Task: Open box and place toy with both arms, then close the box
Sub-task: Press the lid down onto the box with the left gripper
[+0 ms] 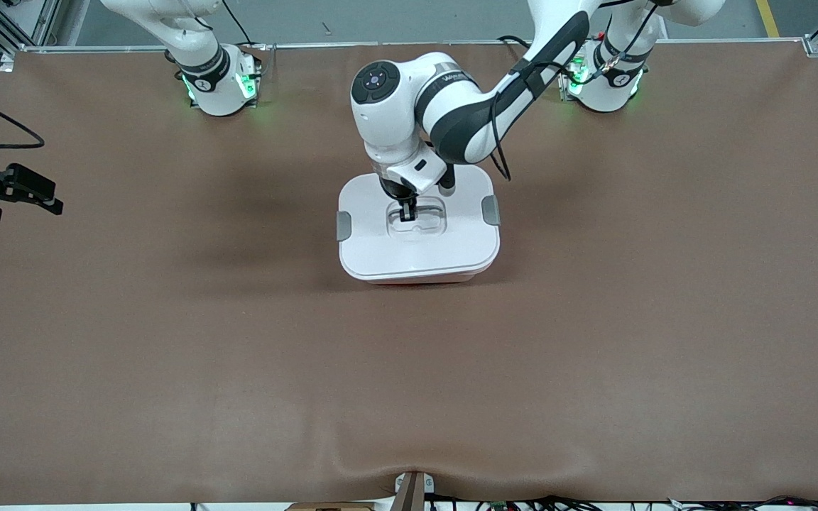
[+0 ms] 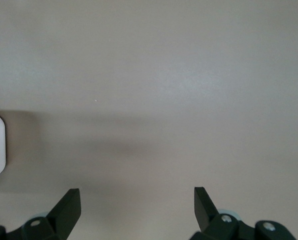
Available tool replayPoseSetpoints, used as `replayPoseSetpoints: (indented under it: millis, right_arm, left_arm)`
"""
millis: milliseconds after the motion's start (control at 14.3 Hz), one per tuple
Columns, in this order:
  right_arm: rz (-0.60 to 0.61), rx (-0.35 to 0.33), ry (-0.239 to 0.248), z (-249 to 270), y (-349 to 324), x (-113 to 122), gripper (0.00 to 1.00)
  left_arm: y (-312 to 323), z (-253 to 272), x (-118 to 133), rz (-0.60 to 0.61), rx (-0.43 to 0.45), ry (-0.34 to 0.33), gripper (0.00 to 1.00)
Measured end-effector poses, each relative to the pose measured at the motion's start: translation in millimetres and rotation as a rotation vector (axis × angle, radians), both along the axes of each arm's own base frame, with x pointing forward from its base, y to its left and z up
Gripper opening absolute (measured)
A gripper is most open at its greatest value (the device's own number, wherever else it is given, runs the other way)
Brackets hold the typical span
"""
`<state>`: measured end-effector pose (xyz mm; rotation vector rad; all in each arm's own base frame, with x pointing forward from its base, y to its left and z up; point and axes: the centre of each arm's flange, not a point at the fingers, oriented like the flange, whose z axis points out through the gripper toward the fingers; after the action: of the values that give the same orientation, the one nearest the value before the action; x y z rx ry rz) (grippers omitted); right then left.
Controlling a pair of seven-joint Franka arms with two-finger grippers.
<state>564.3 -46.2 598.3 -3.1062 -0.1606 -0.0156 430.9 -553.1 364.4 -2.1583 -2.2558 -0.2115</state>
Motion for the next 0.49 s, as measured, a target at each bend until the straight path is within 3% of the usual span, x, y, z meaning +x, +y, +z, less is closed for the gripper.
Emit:
replayPoseSetpoints:
  millis: [490]
  right_arm:
    - [0.047,-0.015,-0.008,-7.5,-3.4,2.2,1.0]
  left_arm:
    - [-0.3,-9.4,-6.2,-0.009,0.013,0.01,0.07]
